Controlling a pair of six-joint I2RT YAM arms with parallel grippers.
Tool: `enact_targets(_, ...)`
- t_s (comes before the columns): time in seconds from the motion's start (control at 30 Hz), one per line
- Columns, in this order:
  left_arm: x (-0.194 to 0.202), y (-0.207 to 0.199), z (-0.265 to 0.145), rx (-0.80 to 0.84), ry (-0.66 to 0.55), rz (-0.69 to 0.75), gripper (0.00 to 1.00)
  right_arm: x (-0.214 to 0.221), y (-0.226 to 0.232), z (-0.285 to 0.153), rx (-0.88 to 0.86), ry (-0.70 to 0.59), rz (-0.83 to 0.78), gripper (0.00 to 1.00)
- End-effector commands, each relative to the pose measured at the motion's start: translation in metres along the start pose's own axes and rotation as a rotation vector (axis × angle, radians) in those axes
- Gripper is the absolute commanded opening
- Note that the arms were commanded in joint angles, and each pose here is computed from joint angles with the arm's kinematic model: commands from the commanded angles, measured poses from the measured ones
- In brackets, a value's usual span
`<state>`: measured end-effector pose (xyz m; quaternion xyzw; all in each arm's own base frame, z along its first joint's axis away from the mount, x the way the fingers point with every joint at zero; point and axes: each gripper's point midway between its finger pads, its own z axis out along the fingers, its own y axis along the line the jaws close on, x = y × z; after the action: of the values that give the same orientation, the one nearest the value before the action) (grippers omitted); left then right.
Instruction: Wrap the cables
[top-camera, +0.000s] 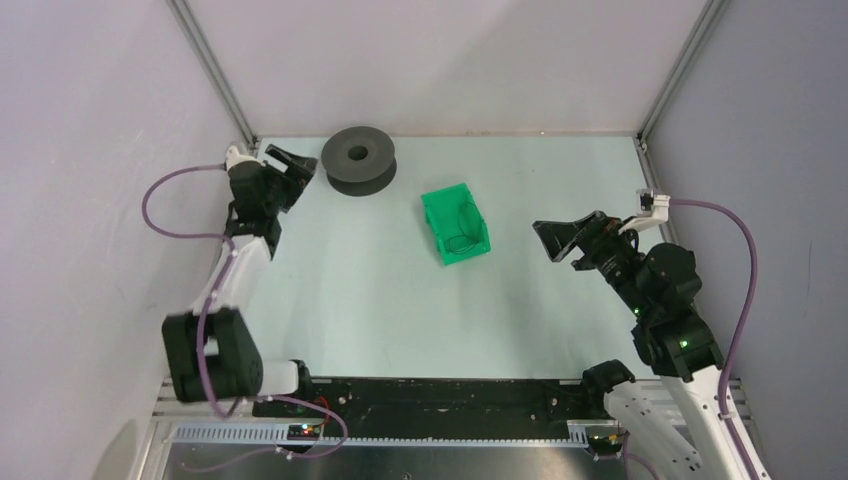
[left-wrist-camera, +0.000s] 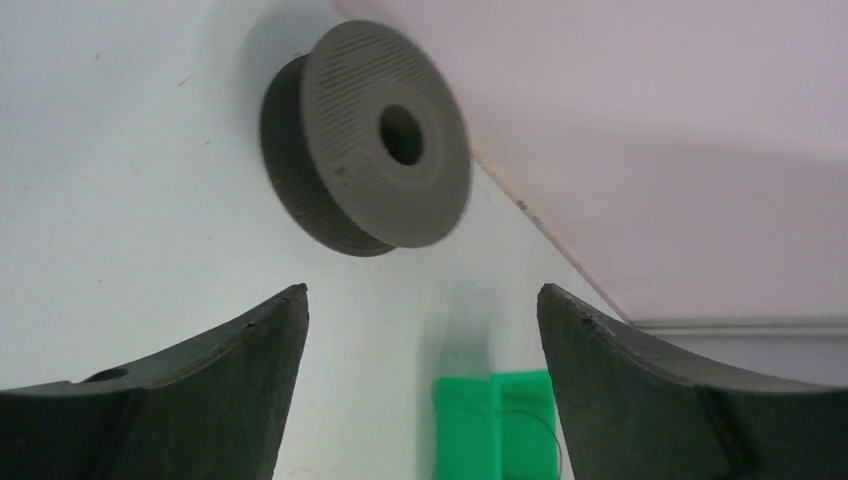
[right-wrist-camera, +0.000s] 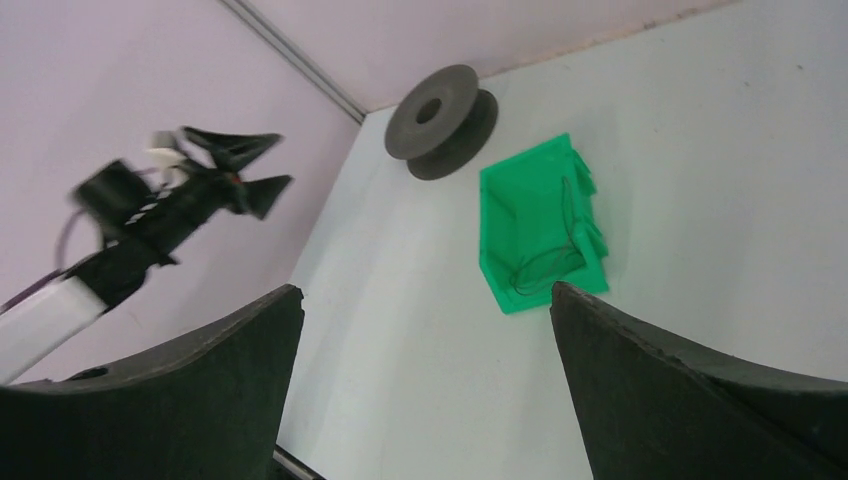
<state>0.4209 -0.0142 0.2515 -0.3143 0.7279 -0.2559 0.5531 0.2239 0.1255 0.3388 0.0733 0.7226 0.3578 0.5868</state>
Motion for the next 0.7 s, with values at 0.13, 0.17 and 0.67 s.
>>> enact_targets(0.13, -0.013, 0.026, 0.09, 0.02, -0.028, -0.175, 0.86, -0.014, 0.035, -0.001, -0.18, -0.04, -0.064, 0.96)
enact_targets(0.17, -0.011, 0.032, 0.104, 0.025, -0.025, -0.191, 0.85, -0.014, 0.036, 0.0, -0.182, -0.041, -0.061, 0.96)
enact_targets(0.67, 0.028, 0.075, 0.198, 0.037, 0.062, -0.309, 0.81, -0.008, 0.023, 0.028, -0.144, -0.027, -0.054, 0.94)
